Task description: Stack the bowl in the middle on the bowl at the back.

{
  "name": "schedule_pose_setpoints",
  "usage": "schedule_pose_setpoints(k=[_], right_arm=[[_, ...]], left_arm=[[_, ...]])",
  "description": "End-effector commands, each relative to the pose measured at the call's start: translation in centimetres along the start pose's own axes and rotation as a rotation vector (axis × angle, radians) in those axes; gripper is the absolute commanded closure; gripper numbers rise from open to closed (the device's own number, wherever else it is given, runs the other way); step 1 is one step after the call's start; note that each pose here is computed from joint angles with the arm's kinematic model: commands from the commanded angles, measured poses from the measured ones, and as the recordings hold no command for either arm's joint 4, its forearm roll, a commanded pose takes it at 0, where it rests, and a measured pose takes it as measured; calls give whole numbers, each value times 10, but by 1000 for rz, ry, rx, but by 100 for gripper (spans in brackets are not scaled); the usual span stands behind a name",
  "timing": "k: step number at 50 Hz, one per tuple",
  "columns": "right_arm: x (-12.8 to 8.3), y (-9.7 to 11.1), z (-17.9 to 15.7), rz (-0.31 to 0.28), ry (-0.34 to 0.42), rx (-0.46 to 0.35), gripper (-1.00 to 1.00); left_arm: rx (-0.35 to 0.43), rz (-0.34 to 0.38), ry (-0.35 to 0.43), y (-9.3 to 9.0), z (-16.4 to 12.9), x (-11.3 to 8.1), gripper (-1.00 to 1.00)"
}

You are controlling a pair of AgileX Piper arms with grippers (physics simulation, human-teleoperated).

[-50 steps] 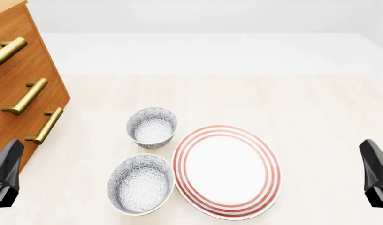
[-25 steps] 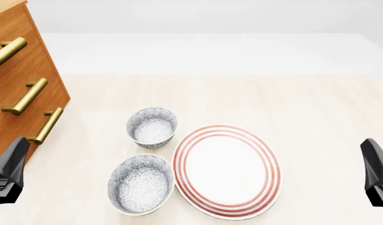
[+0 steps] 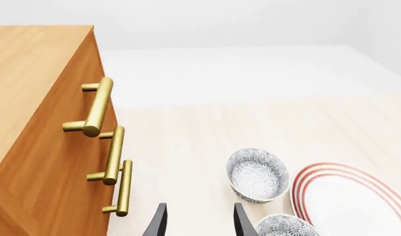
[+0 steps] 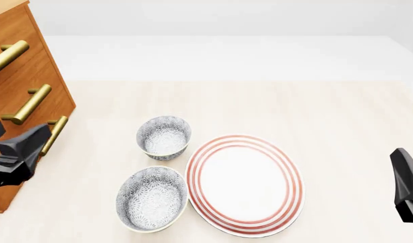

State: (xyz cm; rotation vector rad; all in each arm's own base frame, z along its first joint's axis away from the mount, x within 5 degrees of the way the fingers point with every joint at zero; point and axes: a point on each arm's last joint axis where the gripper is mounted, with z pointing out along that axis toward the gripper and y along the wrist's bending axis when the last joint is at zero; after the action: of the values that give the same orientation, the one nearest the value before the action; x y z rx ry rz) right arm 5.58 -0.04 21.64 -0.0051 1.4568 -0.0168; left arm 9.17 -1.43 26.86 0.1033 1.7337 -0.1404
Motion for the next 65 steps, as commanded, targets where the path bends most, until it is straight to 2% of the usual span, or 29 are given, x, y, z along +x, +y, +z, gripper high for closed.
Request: schedule_pose_setpoints(k=[1,2,3,4,6,7,8,13,17,18,22,31,39,65], right_arm=[[0,0,0,5,1,-9,-100],[0,1,0,5,2,-10,-100],[0,1,0,5,2,-10,-100],[0,1,0,6,2,-9,-100],[0,0,0,5,2,-9,-100],[0,0,0,6,2,-9,-100],[0,1,0,7,3,-9,-100],[0,1,0,7,1,-12,-100],[0,1,0,6,1,-12,-100],[0,1,0,5,0,-11,-100],[0,1,0,5,-1,-11,-100],[0,1,0,4,-2,-13,-100],[0,1,0,2,-1,-15,-100],[0,1,0,-1,3,-16,-100]], left_arm=[[95,-89,267,-17,35,-9,-100],[83,-148,320,-19,45,-9,-100],[83,-148,320,-19,45,-10,-100],[98,-133,361,-22,51,-7,-100],[104,-151,383,-25,52,-9,-100],[123,-129,425,-29,56,-5,-100],[115,-129,432,-28,57,-5,-100],[115,-161,533,-35,68,5,-100],[112,-159,559,-36,72,6,-100],[109,-163,594,-39,76,9,-100],[102,-186,639,-41,78,16,-100],[97,-199,671,-42,76,25,-100],[112,-267,738,-52,69,50,-100],[151,-245,801,-61,67,84,-100]])
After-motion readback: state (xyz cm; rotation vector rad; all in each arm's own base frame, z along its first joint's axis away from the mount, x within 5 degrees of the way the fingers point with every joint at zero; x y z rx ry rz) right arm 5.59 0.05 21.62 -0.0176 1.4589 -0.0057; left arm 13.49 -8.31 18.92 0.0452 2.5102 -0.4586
